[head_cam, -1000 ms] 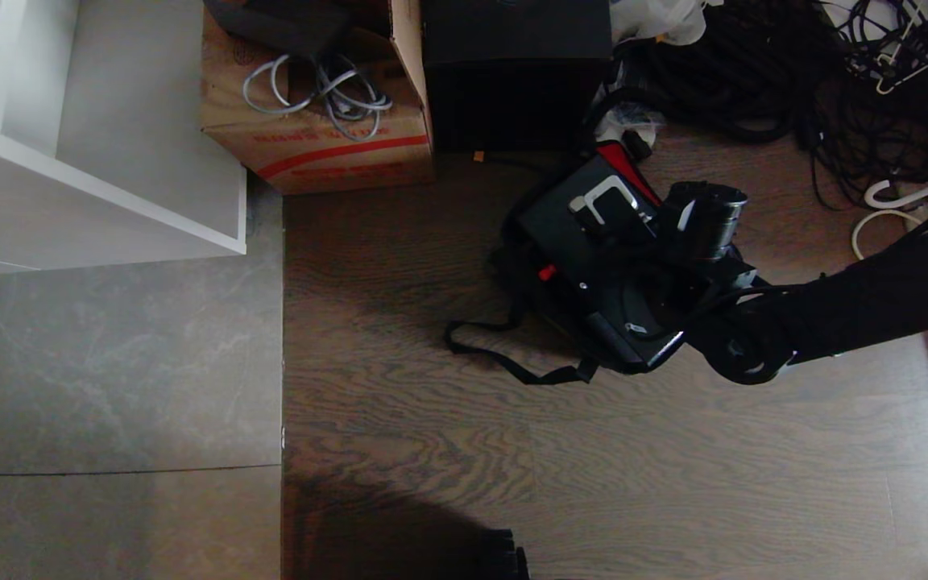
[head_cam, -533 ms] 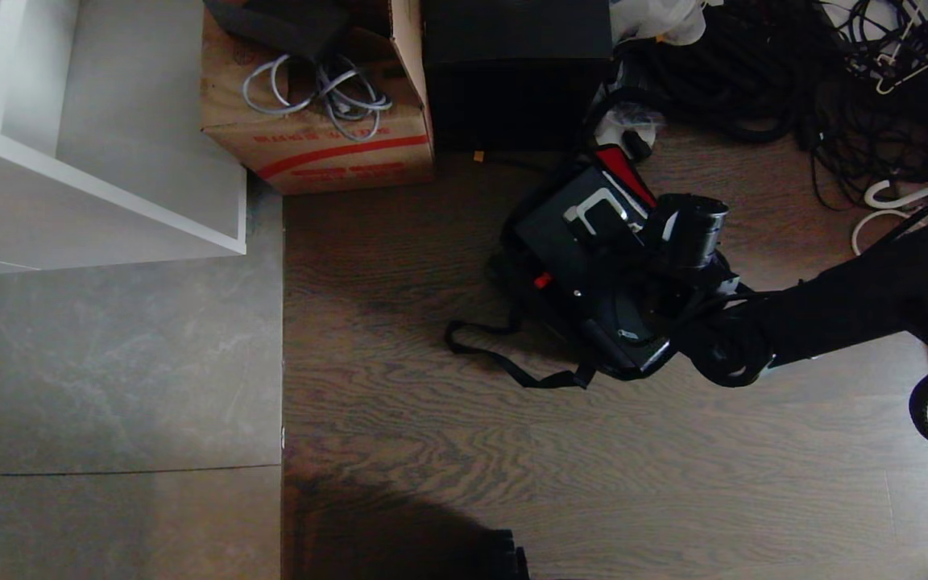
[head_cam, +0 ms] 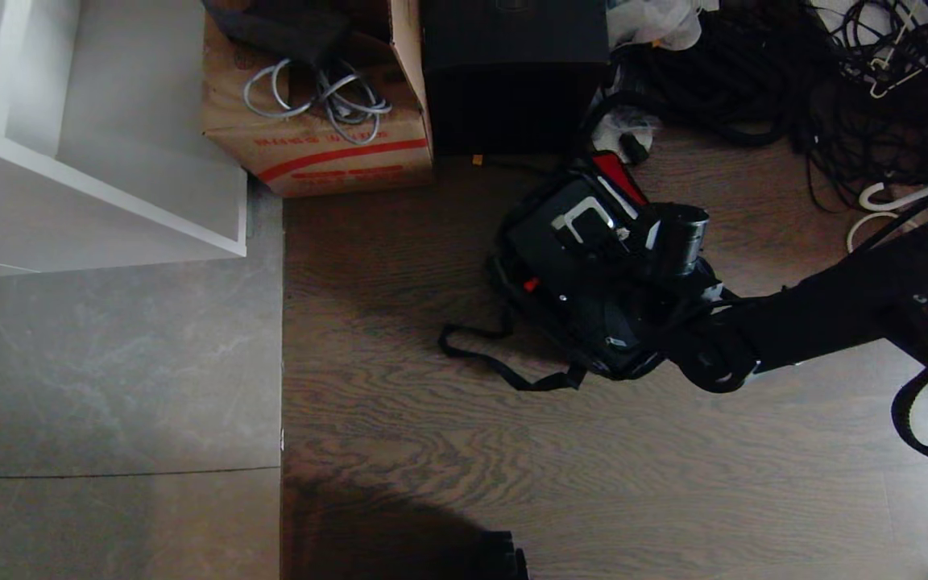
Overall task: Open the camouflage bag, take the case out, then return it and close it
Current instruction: Place the black box back
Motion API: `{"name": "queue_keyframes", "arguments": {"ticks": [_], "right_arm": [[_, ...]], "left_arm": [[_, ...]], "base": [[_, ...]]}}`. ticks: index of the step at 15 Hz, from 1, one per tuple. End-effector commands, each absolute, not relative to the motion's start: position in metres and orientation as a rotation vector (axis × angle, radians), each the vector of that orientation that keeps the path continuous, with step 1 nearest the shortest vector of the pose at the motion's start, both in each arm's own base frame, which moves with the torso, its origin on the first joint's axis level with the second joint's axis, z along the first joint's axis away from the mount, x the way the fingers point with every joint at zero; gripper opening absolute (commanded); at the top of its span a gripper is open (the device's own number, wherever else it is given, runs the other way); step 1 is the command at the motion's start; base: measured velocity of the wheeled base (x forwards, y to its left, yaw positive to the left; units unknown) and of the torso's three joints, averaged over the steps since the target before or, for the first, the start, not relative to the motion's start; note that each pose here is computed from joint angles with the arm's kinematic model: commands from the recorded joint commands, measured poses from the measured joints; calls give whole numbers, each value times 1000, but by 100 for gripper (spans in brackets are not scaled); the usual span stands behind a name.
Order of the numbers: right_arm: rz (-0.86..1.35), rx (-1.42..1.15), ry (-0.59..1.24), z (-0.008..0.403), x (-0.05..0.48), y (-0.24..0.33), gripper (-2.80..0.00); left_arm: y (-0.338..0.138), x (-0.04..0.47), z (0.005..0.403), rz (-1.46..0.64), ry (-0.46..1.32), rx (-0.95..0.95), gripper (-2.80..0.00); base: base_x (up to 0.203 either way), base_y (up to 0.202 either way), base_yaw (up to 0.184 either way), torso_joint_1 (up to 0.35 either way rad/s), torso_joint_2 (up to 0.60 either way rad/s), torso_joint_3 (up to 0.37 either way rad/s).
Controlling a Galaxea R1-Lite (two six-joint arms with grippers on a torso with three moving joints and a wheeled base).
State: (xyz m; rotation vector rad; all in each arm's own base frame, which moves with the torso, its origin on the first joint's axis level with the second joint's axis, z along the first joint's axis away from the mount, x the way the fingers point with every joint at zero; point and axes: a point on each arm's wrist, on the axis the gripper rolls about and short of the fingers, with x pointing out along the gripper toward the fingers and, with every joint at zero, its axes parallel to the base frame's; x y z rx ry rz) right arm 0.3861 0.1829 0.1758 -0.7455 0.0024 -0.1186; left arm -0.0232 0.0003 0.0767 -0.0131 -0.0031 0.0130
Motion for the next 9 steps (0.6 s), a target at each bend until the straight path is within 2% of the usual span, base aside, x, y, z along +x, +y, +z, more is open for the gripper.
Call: {"name": "queue_keyframes", "arguments": {"ticks": [1, 9], "right_arm": [[-95, -774, 67, 165, 382, 181, 0], [38, -731, 97, 178, 322, 198, 0]], "left_arm": [[0, -23, 77, 14, -3, -14, -280], [0, -23, 77, 14, -5, -14, -280]], "base": [[0, 0, 0, 0, 0, 0], [0, 0, 0, 0, 0, 0]]}}
